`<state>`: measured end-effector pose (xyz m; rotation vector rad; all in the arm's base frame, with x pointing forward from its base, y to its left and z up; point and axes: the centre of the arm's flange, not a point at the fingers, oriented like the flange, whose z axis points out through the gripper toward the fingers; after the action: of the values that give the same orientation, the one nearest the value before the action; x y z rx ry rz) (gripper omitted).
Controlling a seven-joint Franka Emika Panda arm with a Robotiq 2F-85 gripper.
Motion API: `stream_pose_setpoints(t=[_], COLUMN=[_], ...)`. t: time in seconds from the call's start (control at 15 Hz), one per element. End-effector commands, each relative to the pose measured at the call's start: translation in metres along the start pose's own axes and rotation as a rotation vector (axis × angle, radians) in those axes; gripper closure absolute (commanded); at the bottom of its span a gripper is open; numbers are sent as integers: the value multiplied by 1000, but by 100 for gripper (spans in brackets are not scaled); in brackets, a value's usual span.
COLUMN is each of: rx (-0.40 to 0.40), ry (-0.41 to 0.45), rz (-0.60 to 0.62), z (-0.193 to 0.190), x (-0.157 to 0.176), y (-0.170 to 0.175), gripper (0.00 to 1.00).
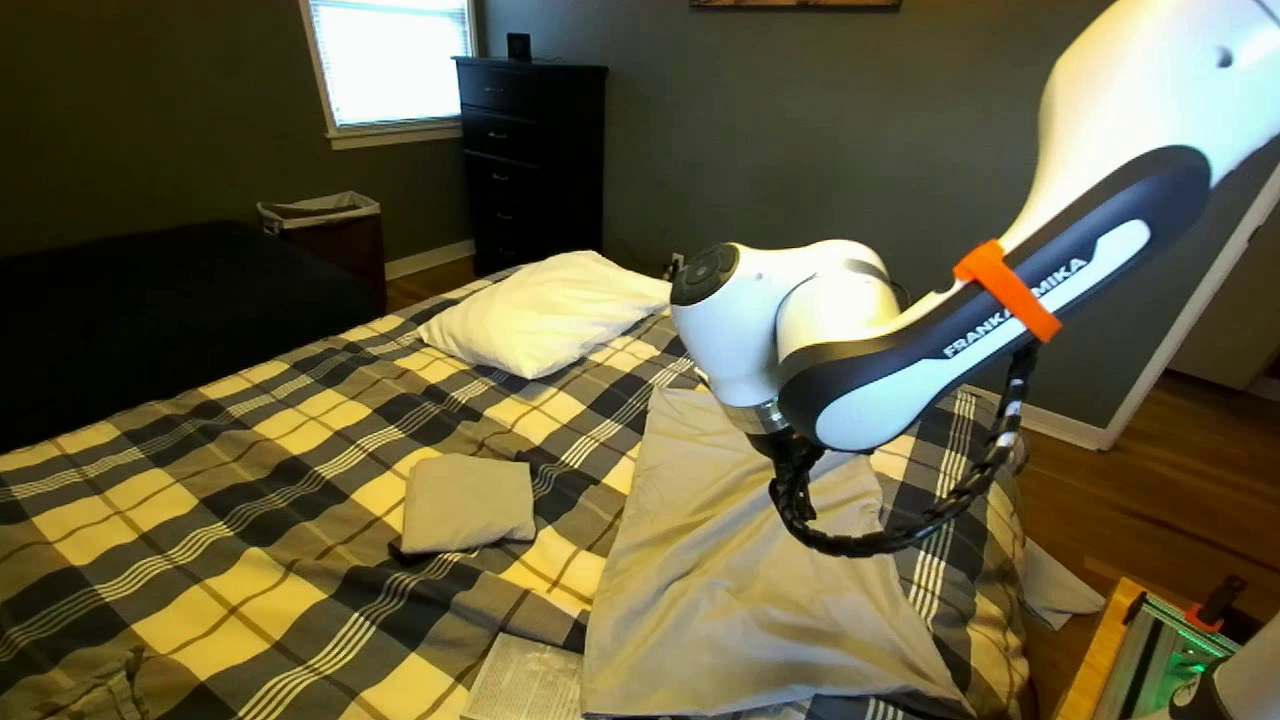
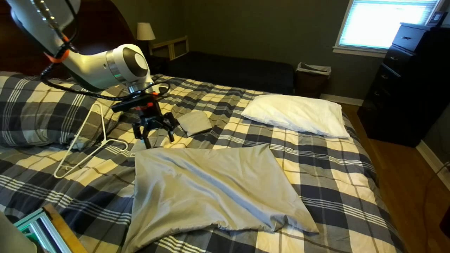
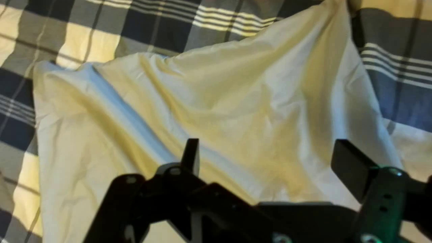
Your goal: Fold the grey cloth on the right
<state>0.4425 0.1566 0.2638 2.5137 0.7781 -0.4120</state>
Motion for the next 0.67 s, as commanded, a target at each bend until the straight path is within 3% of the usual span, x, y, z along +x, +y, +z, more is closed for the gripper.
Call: stream_pose_setpoints(t=[0.0, 0.07, 0.13, 0.33, 0.6], rx=[-98, -87, -72, -73, -188], ry=[35, 62, 33, 50, 177], rz=[-126, -173, -99, -146, 21], z=[-1, -3, -2, -3, 1], x=[62, 63, 40, 56, 86], y=[-13, -14, -11, -19, -50], gripper=[0, 0, 0, 0, 0])
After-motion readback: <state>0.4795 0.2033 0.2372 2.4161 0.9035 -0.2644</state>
